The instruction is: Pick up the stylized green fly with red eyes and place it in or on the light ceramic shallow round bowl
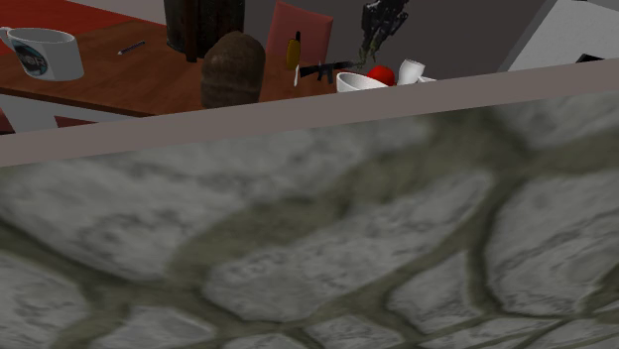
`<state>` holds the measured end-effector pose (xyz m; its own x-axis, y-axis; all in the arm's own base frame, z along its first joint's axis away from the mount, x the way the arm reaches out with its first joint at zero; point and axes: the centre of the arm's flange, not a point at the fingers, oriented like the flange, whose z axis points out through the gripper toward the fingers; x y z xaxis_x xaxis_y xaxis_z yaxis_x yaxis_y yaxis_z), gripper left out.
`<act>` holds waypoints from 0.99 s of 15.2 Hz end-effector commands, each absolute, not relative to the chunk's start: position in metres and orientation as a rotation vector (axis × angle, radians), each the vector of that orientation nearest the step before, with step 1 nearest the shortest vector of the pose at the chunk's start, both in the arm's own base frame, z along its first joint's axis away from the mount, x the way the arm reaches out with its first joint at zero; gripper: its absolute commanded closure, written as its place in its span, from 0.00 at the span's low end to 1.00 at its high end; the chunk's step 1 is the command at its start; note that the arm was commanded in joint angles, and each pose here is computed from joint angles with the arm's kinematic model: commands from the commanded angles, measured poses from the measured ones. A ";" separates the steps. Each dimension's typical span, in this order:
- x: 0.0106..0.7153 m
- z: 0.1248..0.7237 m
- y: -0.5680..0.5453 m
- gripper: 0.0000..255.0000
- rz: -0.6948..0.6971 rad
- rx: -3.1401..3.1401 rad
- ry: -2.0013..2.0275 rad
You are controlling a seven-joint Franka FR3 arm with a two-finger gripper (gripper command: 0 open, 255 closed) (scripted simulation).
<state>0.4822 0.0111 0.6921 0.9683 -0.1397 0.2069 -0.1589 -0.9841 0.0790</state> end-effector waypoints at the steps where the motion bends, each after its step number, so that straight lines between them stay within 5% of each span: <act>1: 0.483 0.701 0.011 1.00 0.307 3.022 -0.230; 15: 0.546 0.727 -0.132 1.00 0.307 3.022 -0.230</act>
<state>0.5440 -0.1259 0.7293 0.9683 -0.1412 0.2061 -0.1602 -0.9839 0.0787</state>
